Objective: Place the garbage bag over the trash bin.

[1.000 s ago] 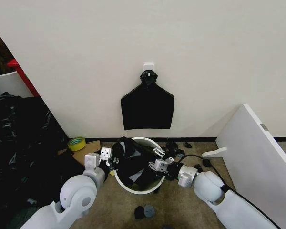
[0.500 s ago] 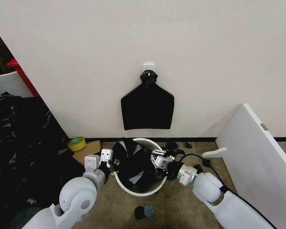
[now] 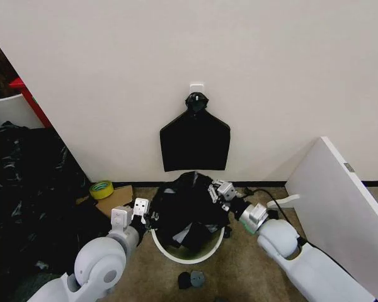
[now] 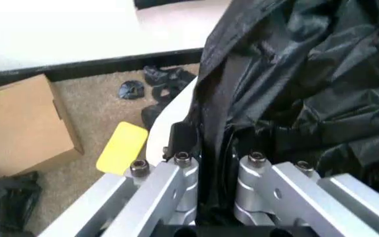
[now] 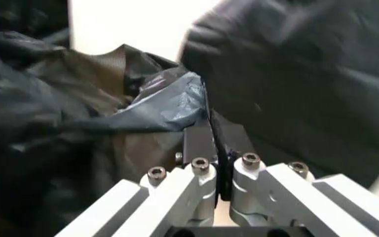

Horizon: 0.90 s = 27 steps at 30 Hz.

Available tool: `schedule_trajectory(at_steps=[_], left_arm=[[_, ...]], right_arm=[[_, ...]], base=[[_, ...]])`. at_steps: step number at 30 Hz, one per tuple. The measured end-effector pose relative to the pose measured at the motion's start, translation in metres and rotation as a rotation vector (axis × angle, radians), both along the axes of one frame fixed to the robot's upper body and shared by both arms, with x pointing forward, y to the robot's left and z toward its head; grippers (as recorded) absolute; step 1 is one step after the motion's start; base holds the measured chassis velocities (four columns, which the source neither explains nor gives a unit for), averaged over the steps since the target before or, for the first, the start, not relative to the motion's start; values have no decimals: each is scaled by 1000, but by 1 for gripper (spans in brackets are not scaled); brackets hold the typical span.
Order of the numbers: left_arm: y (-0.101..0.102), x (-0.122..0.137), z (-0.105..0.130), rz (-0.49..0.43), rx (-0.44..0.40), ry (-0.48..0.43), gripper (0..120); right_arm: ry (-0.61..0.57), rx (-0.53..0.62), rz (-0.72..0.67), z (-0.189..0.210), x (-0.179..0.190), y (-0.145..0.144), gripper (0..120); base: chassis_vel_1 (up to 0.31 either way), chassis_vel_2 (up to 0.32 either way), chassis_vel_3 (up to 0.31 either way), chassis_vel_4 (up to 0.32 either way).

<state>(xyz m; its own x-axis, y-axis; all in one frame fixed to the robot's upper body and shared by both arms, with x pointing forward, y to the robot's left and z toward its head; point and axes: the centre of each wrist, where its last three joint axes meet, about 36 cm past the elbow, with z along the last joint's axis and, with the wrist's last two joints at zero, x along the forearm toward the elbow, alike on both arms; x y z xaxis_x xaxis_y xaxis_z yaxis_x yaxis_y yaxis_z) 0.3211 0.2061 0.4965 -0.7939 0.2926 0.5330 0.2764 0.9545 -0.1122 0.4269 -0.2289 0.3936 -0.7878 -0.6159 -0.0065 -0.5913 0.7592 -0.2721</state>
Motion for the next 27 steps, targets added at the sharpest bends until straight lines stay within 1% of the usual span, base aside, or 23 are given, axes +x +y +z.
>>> schedule_trajectory(at_steps=[4, 5, 9, 12, 15, 19, 20, 23, 27], left_arm=[[-1, -8, 11, -18, -7, -20, 5], [-1, -8, 11, -18, -7, -20, 5], [-3, -18, 26, -46, -15, -48, 5], [-2, -19, 30, -46, -15, -60, 5], [0, -17, 33, -38, -17, -77, 5], [1, -14, 36, -28, -29, -97, 5], [1, -14, 36, -28, -29, -97, 5], [0, -13, 37, -29, -38, -95, 5], [0, -11, 37, -25, -45, -102, 5]], right_arm=[[28, -44, -64, -10, 7, -8, 0], [28, -44, -64, -10, 7, -8, 0], [36, -88, -81, -21, 12, -16, 0], [41, -88, -67, -24, 14, -20, 0], [52, -61, 1, -30, 19, -30, 0], [42, -65, 144, -40, 29, -57, 0], [42, -65, 144, -40, 29, -57, 0], [43, -82, 176, -41, 33, -73, 0], [51, -68, 191, -39, 37, -93, 16]], base=[[0, 0, 0, 0], [0, 0, 0, 0], [0, 0, 0, 0], [0, 0, 0, 0], [0, 0, 0, 0], [0, 0, 0, 0], [0, 0, 0, 0], [0, 0, 0, 0], [0, 0, 0, 0]])
